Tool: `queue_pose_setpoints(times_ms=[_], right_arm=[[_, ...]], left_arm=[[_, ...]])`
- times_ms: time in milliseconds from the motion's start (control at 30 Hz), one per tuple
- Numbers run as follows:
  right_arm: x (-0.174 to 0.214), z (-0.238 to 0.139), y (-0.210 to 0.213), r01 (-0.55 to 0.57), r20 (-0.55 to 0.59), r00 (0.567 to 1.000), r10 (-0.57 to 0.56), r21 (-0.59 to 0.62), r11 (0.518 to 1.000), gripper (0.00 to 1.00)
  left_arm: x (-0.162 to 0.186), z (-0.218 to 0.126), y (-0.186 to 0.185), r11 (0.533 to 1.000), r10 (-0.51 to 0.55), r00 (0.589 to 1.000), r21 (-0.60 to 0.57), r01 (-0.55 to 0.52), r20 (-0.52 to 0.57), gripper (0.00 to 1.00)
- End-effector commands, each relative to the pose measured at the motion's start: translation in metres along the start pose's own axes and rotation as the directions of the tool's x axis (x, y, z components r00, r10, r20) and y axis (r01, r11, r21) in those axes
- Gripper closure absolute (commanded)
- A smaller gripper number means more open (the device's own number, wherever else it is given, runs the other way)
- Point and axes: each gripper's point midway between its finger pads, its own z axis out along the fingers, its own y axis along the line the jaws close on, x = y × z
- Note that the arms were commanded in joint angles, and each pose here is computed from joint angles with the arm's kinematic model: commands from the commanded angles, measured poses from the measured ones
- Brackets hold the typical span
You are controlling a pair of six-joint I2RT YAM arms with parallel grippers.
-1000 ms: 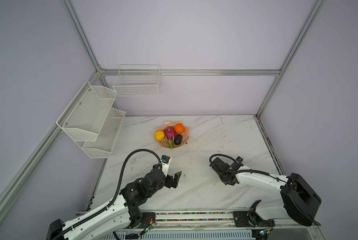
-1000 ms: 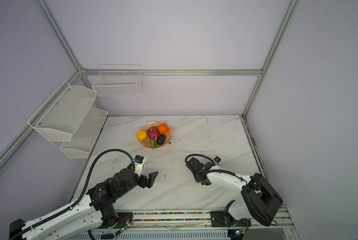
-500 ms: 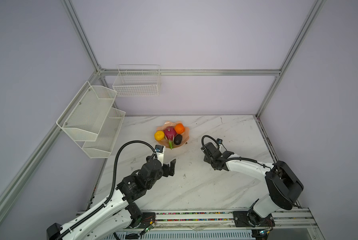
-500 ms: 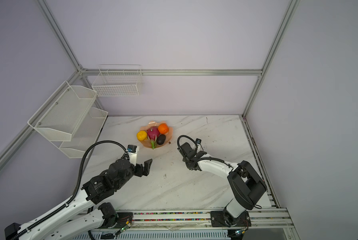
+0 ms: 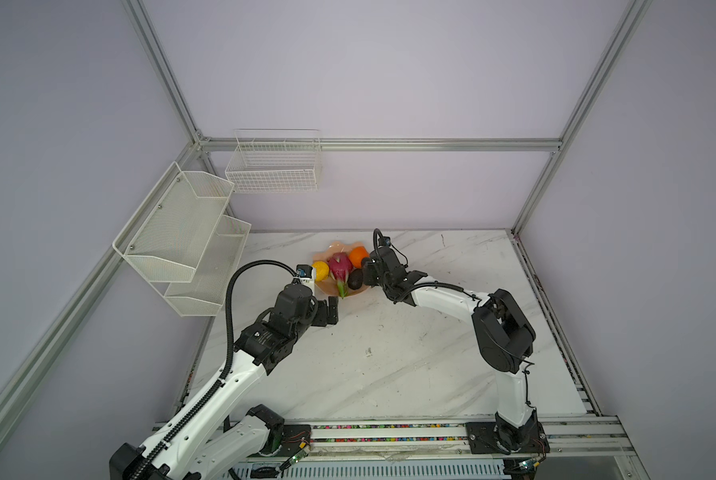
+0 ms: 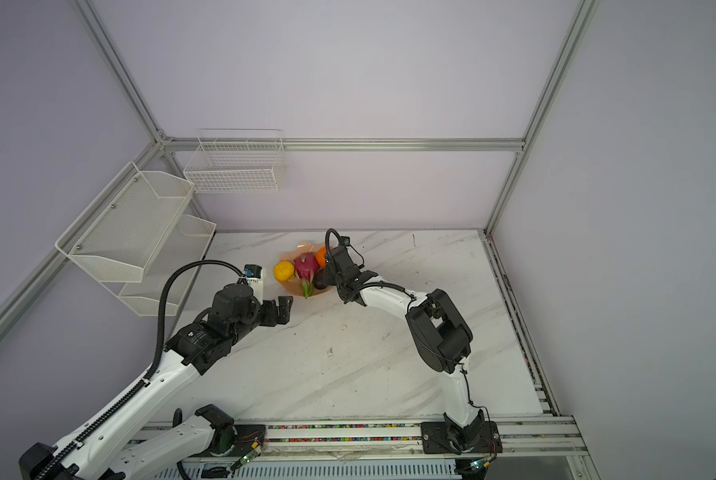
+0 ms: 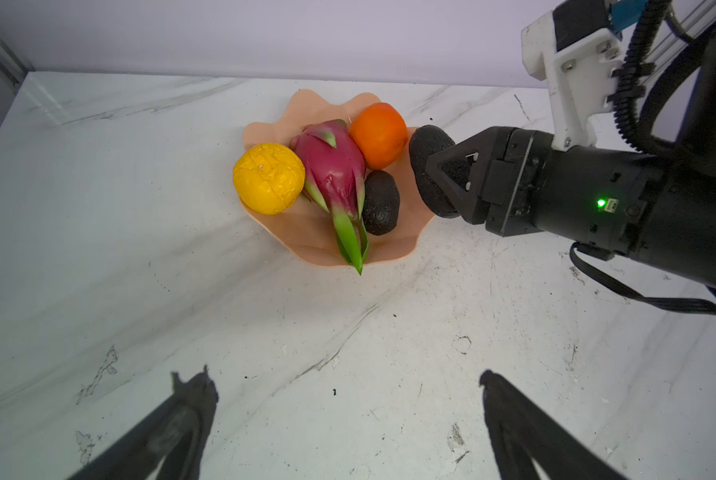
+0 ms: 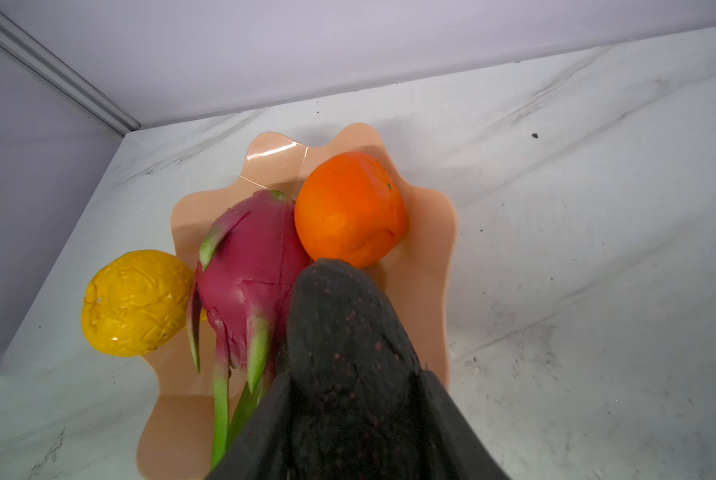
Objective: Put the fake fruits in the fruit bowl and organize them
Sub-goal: 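Carry the avocado with the right gripper and release it into the bowl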
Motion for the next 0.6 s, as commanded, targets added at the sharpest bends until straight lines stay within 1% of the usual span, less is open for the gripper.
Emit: queue_pose_setpoints(times_ms=[0,200,367,433,567], right_arm=[[-0.002,0.010,0.010,0.026,0.002,1.000,-0.026,-0.027,0.999,0.59],[0.003,0.023,0.005,0.039,-0.001,0.999,-0.039,0.008,0.999,0.54],[0.000,0.023,0.002,0.045,-0.001,0.999,-0.045,0.026,0.999,0.45],[-0.004,0.021,0.002,0.047,0.008,0.999,-0.047,0.031,0.998,0.37],[-0.019,0.013,0.003,0.058,0.039,0.997,-0.060,0.045,0.997,0.24]], left_arm=[[-0.043,-0.020,-0.006,0.999,-0.001,0.995,0.041,-0.003,0.096,0.01],[-0.040,-0.018,0.001,0.999,-0.014,0.995,0.045,0.010,0.097,0.01],[-0.036,-0.017,0.001,0.998,-0.026,0.995,0.058,0.020,0.093,0.01],[-0.035,-0.017,0.001,0.998,-0.027,0.995,0.060,0.021,0.094,0.01],[-0.036,-0.019,0.000,0.998,-0.027,0.995,0.065,0.021,0.094,0.01]])
